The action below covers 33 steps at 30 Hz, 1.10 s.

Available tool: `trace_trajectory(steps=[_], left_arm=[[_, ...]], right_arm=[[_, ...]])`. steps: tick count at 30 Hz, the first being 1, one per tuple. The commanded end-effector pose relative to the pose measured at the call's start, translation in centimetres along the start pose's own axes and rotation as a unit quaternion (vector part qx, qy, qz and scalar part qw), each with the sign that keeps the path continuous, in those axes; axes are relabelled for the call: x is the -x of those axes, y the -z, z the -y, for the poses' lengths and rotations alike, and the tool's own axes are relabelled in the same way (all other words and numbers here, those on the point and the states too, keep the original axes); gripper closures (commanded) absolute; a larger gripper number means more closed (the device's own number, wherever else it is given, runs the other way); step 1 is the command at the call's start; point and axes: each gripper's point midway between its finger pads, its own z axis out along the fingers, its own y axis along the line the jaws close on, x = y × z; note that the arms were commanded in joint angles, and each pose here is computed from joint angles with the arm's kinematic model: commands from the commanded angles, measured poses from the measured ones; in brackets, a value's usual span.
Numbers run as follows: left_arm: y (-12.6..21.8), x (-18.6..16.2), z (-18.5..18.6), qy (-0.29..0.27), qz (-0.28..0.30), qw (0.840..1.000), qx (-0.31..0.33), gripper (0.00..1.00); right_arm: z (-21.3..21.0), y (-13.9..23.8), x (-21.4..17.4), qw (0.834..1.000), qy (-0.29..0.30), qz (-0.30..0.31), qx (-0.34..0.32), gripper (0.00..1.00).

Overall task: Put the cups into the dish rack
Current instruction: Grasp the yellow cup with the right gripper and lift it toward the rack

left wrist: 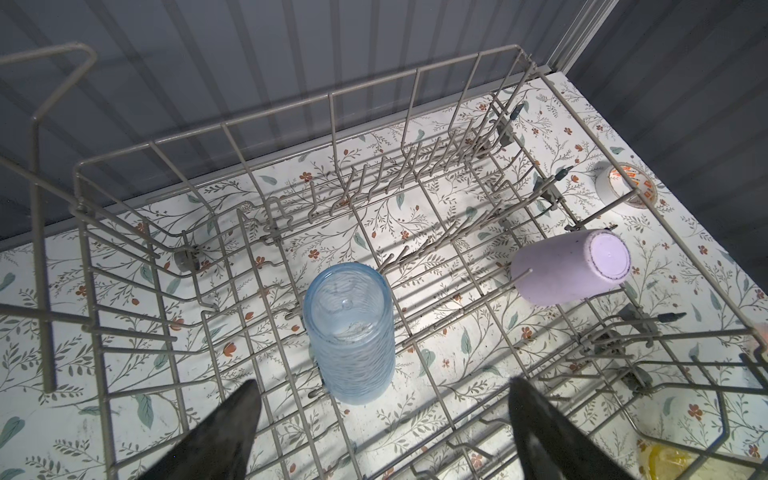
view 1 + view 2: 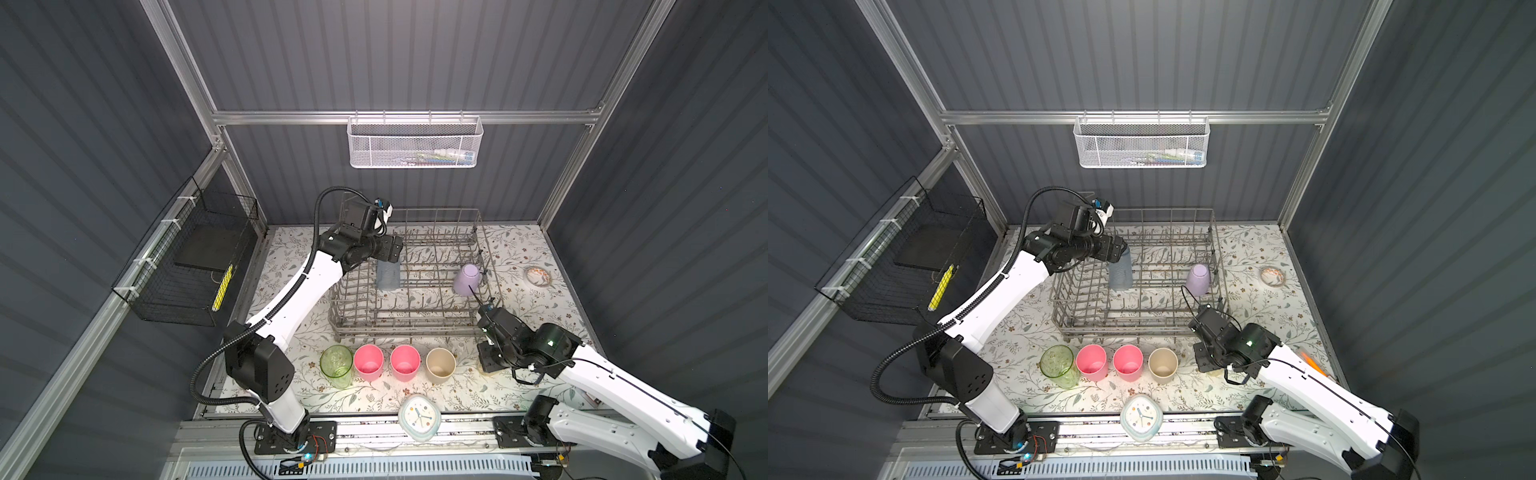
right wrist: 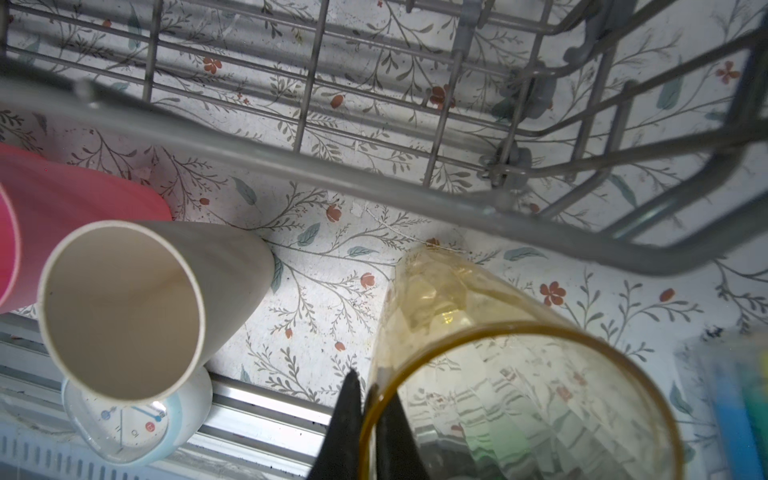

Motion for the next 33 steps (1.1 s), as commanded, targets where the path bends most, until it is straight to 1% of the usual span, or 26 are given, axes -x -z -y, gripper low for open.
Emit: trace_trajectory(steps=[1, 7, 10, 16, 20, 24, 28, 33], left_arm=[[1.0, 0.3, 0.1, -0.001, 0.011, 1.0, -0.001, 0.07], [1.0, 0.3, 0.2, -0.001, 0.01, 1.0, -0.001, 0.07], [1.1, 0.3, 0.2, -0.001, 0.01, 1.0, -0.002, 0.07], [1.1, 0.2, 0.2, -0.001, 0.009, 1.0, -0.002, 0.07], [1.1, 0.2, 0.2, 0.001, 0.01, 1.0, -0.004, 0.07], [1.1, 0.3, 0.7, 0.004, 0.012, 1.0, -0.017, 0.07], [1.4, 0.5, 1.1, 0.004, 0.019, 0.999, -0.029, 0.07], [1.8, 0.8, 2.1, 0.005, 0.03, 0.998, -0.055, 0.07]], right_arm=[[0.6, 2.8, 1.1, 0.999, -0.006, 0.032, -0.003, 1.0], [0.4, 6.3, 2.2, 0.997, -0.007, 0.067, 0.022, 1.0], [0.3, 8.7, 2.9, 0.995, -0.007, 0.092, 0.039, 1.0], [0.3, 14.0, 4.9, 0.983, -0.015, 0.165, 0.075, 1.0], [0.5, 16.0, 6.1, 0.976, -0.013, 0.204, 0.08, 1.0], [0.6, 17.5, 7.8, 0.963, -0.018, 0.254, 0.082, 1.0], [-0.2, 18.9, 9.5, 0.945, -0.024, 0.305, 0.112, 1.0], [-1.5, 20.3, 11.1, 0.924, -0.024, 0.352, 0.149, 1.0]])
